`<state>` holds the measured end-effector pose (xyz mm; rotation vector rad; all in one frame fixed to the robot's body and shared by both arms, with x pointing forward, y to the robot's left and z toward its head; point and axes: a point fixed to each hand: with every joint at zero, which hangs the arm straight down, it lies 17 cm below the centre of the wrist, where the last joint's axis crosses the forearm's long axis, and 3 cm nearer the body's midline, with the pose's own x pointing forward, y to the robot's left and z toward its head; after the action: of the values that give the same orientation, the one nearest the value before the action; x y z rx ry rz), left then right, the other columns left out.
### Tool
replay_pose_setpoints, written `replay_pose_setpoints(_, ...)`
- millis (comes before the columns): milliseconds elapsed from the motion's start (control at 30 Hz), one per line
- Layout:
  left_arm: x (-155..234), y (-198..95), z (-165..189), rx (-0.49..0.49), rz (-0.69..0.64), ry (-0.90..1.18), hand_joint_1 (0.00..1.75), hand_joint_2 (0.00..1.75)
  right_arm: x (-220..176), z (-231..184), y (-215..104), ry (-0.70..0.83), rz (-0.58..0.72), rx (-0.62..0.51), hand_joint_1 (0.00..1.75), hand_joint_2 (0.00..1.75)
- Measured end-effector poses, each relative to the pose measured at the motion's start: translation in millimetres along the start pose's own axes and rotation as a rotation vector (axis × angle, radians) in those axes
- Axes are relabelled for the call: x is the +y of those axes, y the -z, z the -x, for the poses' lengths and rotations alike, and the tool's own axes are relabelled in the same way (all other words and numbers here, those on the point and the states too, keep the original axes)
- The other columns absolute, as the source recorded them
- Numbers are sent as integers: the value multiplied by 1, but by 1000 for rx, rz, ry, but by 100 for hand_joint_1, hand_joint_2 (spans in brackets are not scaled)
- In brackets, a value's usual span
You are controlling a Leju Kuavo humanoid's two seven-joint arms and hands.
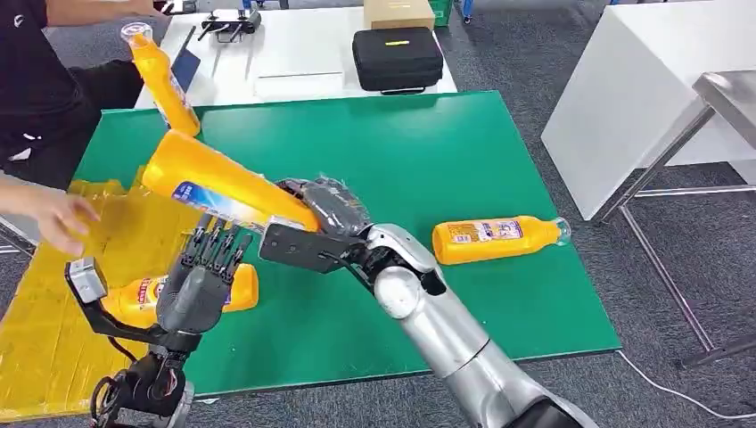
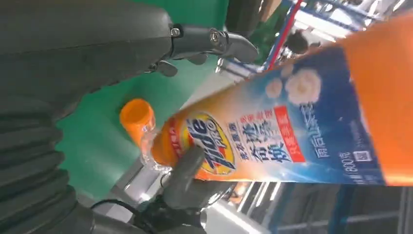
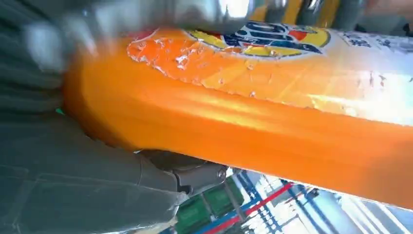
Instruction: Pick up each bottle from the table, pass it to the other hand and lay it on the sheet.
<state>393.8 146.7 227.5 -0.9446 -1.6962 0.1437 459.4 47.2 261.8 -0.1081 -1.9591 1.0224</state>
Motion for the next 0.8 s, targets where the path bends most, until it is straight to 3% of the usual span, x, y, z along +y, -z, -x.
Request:
replay_pose_setpoints(367, 4, 18, 9, 30, -28, 40, 0, 175, 61, 7, 15, 26, -128, 76, 175, 175)
replay_pose_setpoints(800, 23, 6, 13, 23, -123, 67, 0, 175, 140, 12, -5, 2, -303, 97, 175, 175)
